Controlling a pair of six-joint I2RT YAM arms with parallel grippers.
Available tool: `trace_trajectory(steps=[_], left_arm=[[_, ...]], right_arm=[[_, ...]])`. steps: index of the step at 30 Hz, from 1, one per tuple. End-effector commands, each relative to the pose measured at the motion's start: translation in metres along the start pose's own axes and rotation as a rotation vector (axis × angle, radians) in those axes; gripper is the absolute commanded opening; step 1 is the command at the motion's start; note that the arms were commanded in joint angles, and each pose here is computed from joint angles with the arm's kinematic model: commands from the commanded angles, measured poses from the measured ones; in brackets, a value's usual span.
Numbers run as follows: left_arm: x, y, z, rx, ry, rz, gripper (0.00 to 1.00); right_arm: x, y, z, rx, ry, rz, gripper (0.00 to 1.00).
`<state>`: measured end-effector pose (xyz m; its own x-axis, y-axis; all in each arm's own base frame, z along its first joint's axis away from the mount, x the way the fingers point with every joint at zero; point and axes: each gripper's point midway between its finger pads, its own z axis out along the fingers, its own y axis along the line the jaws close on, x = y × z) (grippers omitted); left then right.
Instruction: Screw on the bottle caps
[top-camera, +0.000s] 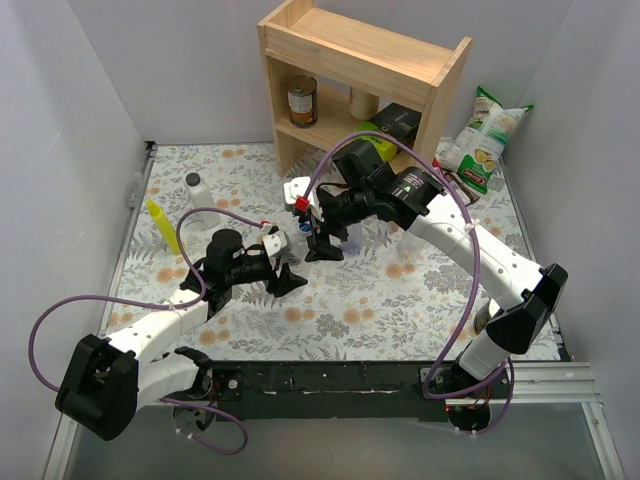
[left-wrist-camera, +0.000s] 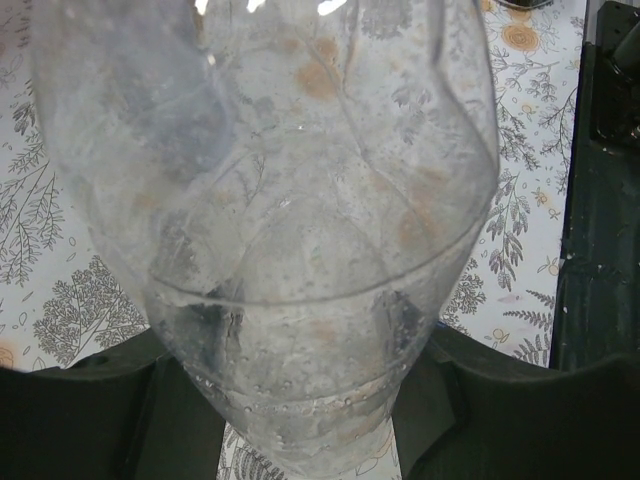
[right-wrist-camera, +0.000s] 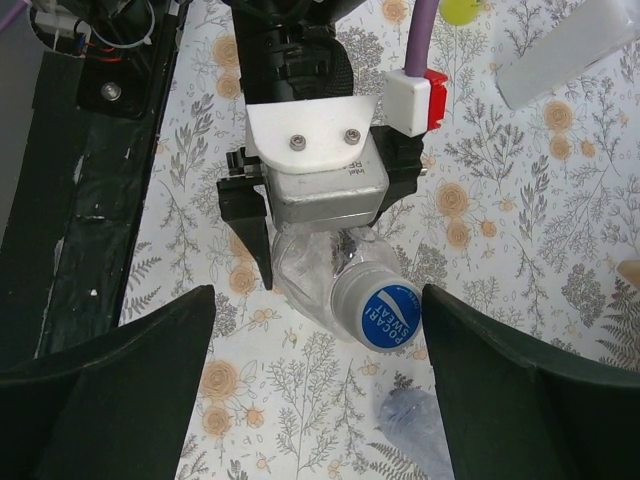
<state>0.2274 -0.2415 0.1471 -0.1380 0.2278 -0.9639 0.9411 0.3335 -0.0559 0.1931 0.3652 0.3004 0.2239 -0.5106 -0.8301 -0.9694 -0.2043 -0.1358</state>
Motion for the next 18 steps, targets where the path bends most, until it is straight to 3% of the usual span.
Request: trace_trajectory(steps=[1, 13, 18], left_arm=[[-0.024, 0.019, -0.001, -0.092, -0.077, 0.021, 0.0], [-0.028, 0.055, -0.013, -0.231, -0.13, -0.073, 0.0], [-0.01, 0.023, -0.007, -0.028, -0.027, 0.034, 0.0]], right_arm=[[0.014, 0.02, -0.001, -0.052, 0.054, 0.102, 0.89], [0.042, 0.032, -0.012, -0.033, 0.165, 0.18, 0.87], [0.031, -0.004, -0.036, 0.074, 0.13, 0.121, 0.84]])
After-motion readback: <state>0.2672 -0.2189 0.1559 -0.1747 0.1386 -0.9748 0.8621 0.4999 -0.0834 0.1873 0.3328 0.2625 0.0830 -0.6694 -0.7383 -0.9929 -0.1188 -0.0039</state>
